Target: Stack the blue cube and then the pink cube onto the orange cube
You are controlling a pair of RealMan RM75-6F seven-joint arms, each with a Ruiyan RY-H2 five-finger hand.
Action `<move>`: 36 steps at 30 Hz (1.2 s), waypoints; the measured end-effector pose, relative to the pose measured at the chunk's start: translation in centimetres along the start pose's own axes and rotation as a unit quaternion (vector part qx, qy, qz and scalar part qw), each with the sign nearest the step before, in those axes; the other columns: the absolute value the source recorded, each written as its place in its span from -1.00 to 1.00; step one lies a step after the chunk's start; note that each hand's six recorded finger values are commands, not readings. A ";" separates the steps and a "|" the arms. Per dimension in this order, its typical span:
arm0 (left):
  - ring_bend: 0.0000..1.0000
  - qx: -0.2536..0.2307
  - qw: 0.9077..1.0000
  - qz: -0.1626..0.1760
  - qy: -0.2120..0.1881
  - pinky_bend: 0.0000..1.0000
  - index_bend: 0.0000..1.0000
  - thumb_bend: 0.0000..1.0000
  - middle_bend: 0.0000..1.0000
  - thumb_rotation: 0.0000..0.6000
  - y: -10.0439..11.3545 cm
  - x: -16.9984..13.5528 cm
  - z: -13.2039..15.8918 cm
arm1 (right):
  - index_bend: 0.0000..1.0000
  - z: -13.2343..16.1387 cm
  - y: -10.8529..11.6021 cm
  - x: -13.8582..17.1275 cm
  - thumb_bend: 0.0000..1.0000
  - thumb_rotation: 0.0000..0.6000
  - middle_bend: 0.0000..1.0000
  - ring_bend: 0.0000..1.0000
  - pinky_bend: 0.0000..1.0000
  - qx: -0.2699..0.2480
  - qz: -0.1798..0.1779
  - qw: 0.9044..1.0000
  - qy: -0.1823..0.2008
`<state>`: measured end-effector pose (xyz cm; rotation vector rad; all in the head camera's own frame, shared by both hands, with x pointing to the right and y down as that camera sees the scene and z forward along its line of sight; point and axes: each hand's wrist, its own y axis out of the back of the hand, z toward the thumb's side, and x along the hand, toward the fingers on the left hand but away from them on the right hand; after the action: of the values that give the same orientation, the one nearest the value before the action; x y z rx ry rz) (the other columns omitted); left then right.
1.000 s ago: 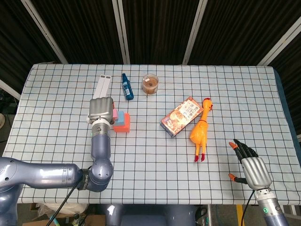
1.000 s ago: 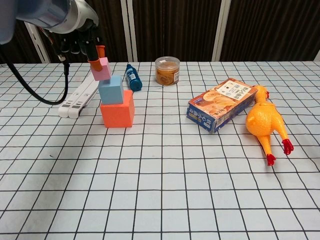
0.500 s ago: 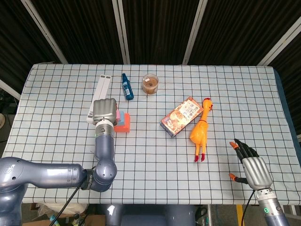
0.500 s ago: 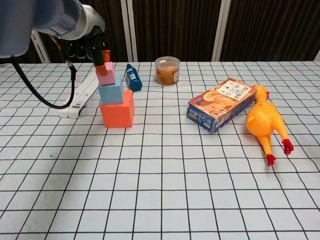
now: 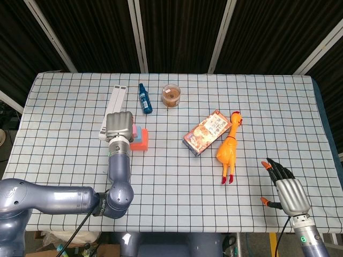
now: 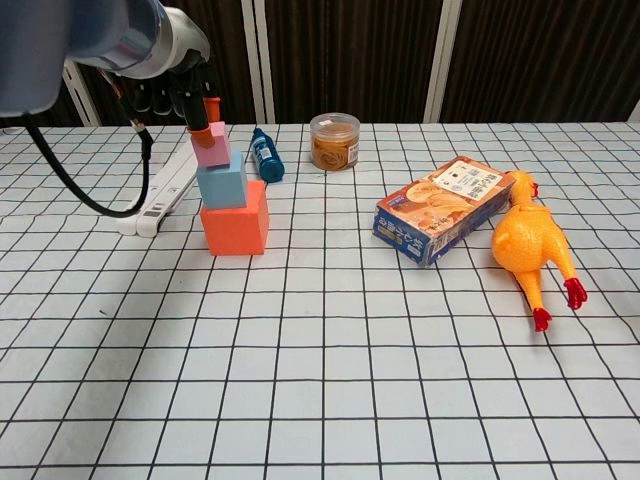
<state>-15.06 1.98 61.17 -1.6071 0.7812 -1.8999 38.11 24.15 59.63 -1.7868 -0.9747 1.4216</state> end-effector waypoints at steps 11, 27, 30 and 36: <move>0.56 0.008 1.000 0.001 -0.006 0.55 -0.39 -0.28 1.00 1.00 0.0 -0.3 0.3 | -0.76 -0.1 0.1 -0.1 -0.68 1.00 -0.85 -0.74 -0.60 -0.001 -0.002 1.000 -0.001; -0.12 -0.028 0.996 0.059 -0.054 -0.09 -0.68 -0.44 0.29 1.00 6.5 -7.3 -6.6 | -0.76 0.3 1.1 0.2 -0.68 1.00 -0.85 -0.74 -0.60 -0.016 -0.016 1.000 0.006; -0.46 -0.040 0.995 0.069 -0.051 -0.52 -0.71 -0.46 0.00 1.00 5.8 -8.3 -10.9 | -0.76 0.3 1.4 0.3 -0.68 1.00 -0.85 -0.74 -0.60 -0.019 -0.021 1.000 0.006; -0.82 -0.062 0.986 0.143 -0.064 -0.84 -0.79 -0.51 -0.49 1.00 3.5 -9.6 -16.7 | -0.79 0.5 1.7 0.5 -0.68 1.00 -0.85 -0.74 -0.60 -0.007 -0.028 1.000 0.008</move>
<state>-30.01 7.93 49.95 -1.5764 1.0309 -1.5567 37.98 23.68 57.86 -1.7640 -1.0218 1.3677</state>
